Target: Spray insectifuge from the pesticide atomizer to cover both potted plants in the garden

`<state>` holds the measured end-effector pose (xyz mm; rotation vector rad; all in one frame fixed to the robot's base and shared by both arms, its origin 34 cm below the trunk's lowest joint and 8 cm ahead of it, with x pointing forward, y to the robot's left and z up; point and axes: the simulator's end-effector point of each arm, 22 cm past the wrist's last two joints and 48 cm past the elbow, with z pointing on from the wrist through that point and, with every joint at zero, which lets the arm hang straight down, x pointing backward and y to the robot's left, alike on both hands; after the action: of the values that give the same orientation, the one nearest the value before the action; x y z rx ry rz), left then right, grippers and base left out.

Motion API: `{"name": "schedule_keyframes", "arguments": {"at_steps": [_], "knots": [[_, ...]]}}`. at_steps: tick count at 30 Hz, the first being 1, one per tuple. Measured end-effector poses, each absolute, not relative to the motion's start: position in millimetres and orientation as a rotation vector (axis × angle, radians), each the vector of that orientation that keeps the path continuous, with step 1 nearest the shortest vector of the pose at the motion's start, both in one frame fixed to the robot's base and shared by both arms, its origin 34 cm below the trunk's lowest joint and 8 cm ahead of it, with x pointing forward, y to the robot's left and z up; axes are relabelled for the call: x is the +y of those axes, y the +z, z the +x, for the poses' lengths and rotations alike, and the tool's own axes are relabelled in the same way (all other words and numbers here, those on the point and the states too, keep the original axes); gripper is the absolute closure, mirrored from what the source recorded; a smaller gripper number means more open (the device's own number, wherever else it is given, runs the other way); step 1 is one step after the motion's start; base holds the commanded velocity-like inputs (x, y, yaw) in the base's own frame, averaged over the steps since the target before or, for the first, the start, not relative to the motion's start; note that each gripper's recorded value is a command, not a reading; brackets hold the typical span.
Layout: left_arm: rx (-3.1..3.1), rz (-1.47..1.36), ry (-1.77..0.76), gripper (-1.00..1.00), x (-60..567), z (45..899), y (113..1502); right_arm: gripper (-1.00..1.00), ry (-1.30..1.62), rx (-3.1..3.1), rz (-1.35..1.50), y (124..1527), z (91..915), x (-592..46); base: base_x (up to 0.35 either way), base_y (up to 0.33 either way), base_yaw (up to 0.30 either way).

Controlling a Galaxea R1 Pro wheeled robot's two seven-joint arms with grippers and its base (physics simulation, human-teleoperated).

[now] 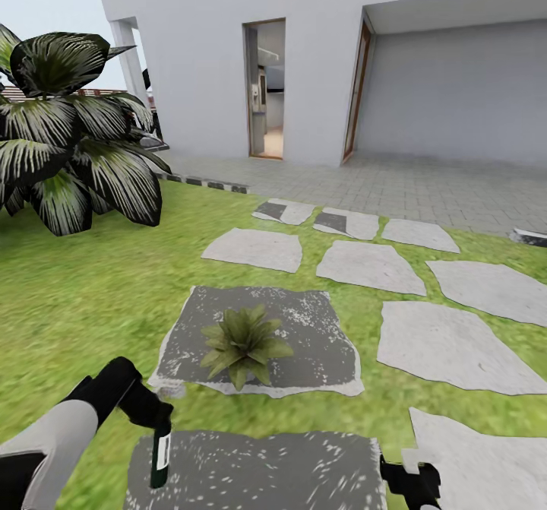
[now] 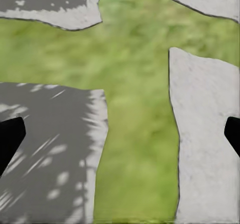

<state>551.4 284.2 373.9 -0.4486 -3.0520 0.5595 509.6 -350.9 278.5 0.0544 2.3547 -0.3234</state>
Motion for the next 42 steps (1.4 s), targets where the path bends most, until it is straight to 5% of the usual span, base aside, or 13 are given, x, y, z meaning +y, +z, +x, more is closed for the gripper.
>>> {"name": "schedule_keyframes", "arguments": {"at_steps": [8, 26, 42], "knots": [[-3.000, -0.623, 0.408, 1.00, 288, 556, 379, -1.00, -0.324, 2.371, 0.055, 273, 499, -350, 0.031, 0.000, 0.000], [-2.910, -0.720, 0.401, 1.00, 289, 554, 397, -1.00, -0.325, 2.369, 0.052, 274, 499, -350, 0.325, 0.000, 0.000], [-2.843, -0.794, 0.273, 1.00, 326, 532, 383, -1.00, -0.324, 2.373, 0.051, 272, 498, -350, 0.015, 0.000, 0.000]]}}
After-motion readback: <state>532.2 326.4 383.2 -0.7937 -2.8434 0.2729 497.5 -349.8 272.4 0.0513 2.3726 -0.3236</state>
